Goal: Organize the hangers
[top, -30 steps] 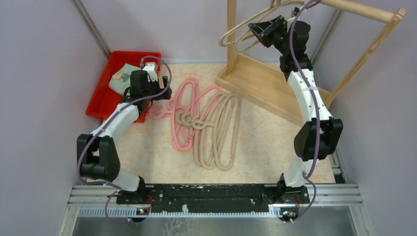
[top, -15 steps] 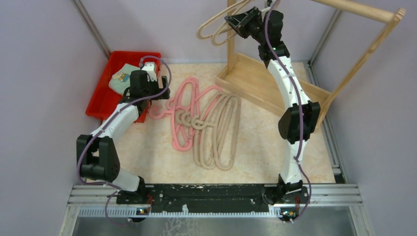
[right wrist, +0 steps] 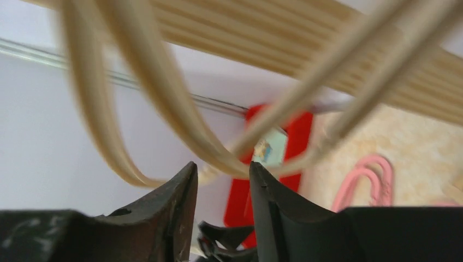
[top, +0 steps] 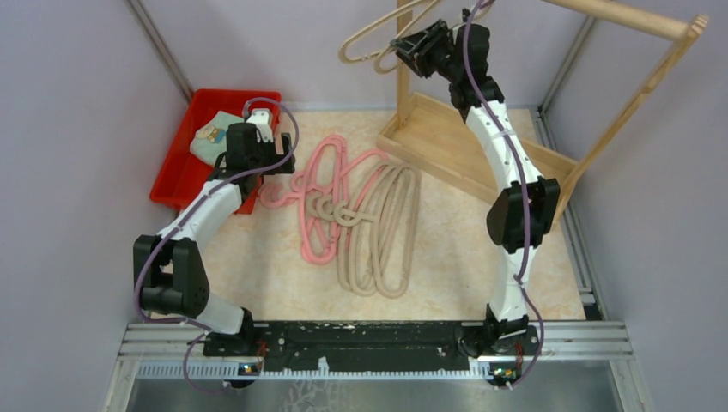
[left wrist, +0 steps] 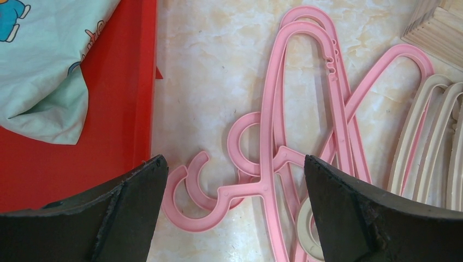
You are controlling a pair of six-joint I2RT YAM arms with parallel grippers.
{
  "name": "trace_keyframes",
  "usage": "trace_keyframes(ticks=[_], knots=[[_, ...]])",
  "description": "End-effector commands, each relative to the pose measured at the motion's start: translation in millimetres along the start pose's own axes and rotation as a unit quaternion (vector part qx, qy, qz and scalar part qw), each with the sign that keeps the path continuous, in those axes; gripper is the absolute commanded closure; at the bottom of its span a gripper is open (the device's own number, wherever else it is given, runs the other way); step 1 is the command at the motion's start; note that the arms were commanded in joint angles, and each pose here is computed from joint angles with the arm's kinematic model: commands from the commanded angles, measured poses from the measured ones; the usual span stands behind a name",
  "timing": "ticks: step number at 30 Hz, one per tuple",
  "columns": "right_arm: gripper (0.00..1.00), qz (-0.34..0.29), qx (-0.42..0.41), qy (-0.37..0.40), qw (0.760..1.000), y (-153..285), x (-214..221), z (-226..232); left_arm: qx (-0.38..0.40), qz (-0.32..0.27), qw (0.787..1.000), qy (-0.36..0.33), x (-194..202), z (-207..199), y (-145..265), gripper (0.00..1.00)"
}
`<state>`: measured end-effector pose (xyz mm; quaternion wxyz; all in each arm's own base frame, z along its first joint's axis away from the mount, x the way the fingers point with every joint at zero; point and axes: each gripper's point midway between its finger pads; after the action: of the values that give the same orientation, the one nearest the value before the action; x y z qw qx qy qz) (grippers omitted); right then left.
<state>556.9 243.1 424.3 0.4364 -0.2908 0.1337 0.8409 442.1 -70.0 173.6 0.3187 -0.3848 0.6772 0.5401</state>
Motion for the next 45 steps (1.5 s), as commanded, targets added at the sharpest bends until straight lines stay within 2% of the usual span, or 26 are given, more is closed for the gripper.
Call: trace_keyframes(ticks=[1,8,15,18,22,25,31,34,37,45], knots=[[0.54,0.043,0.072,0.008,0.996,20.9,29.3,-20.6,0.001,-0.014,1.000,0.000,-7.6,0.1,5.9,0.00],[0.26,0.029,0.078,0.046,0.995,59.1,19.8,1.5,0.002,-0.018,1.000,0.004,-9.7,-0.2,10.3,0.00],[0.23,0.032,0.109,0.099,0.989,121.9,25.7,14.8,0.008,-0.021,1.000,0.014,-10.0,-2.7,16.6,0.00],[0.23,0.057,0.136,0.122,0.982,153.2,47.3,5.4,0.012,-0.017,1.000,0.019,-8.2,-4.6,18.1,0.00],[0.24,0.101,0.191,0.157,0.964,204.1,96.4,-29.9,0.019,-0.011,0.999,0.023,-4.5,-6.9,18.7,0.00],[0.26,0.162,0.222,0.189,0.943,238.4,148.1,-52.8,0.022,-0.001,0.999,0.026,0.8,-7.8,17.3,0.00],[0.29,0.316,0.216,0.285,0.879,280.0,283.8,-74.7,0.037,0.012,0.999,0.026,8.9,-12.1,16.0,0.00],[0.30,0.359,0.202,0.311,0.857,282.6,331.2,-79.2,0.040,0.019,0.999,0.031,12.7,-13.5,15.3,0.00],[0.32,0.382,0.194,0.315,0.847,274.8,361.7,-85.5,0.048,0.023,0.998,0.035,15.2,-16.1,15.7,0.00],[0.33,0.388,0.223,0.335,0.829,243.2,393.6,-122.1,0.050,0.019,0.998,0.030,17.3,-15.5,27.8,0.00]])
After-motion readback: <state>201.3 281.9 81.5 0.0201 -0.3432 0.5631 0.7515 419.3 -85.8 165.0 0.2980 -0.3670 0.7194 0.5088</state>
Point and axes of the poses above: each gripper's point midway between its finger pads, its own y axis back along the fingers, its own z axis along the line the jaws close on, x = y × z, and after that the axes turned 10 degrees about y, right-handed
